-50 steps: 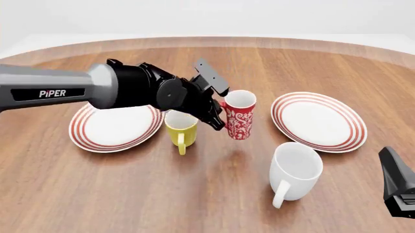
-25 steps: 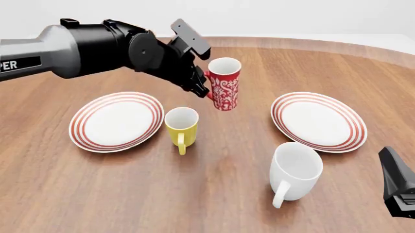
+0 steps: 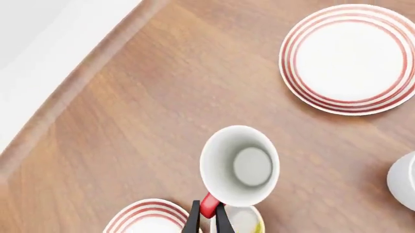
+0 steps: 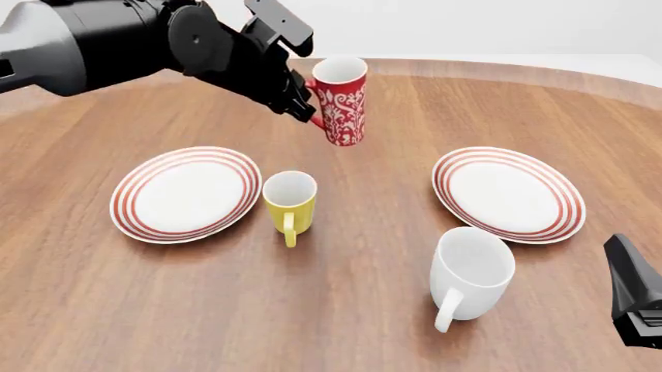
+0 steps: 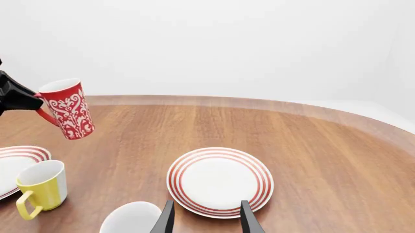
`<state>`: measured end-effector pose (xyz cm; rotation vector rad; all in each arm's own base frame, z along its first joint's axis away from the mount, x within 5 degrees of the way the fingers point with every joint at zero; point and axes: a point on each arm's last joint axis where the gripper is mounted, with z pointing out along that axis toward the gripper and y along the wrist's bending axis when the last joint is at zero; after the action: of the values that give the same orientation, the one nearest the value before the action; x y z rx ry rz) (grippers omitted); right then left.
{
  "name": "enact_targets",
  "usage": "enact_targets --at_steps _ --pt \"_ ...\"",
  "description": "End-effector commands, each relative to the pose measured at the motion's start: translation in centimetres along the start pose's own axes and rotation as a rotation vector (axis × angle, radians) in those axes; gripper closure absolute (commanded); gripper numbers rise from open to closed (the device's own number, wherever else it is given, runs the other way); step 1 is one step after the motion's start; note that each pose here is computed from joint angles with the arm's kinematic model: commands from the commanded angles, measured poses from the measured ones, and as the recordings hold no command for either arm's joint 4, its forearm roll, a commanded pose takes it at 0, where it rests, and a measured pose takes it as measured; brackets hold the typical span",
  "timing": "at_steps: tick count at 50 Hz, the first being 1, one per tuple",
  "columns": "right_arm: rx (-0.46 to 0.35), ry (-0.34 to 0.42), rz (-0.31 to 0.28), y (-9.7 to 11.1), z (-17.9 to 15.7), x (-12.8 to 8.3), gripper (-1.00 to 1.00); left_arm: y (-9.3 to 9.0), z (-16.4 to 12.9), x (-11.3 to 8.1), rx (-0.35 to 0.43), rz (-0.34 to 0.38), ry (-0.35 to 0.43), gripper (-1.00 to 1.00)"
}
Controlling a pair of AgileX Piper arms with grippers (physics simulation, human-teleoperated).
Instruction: Put the red mug on the left plate.
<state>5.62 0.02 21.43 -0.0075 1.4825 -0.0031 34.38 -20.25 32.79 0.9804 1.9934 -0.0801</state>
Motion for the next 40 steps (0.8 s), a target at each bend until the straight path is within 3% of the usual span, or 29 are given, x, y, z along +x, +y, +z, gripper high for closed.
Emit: enact_targets --at_steps 1,31,40 --pt "0.0 0.0 0.0 0.0 0.0 0.0 -1.0 0.9 -1.5 -0.4 -0.024 -0.015 -0.027 1.0" --pt "0.0 0.0 0.0 0.0 0.0 0.0 -1.0 4.0 -5.2 0.2 -0.107 -0.066 -0.047 1.0" --pt "0.0 0.0 0.0 0.0 0.0 0.0 -1.0 5.1 -5.8 1.1 -0.143 -0.086 -0.045 1.0"
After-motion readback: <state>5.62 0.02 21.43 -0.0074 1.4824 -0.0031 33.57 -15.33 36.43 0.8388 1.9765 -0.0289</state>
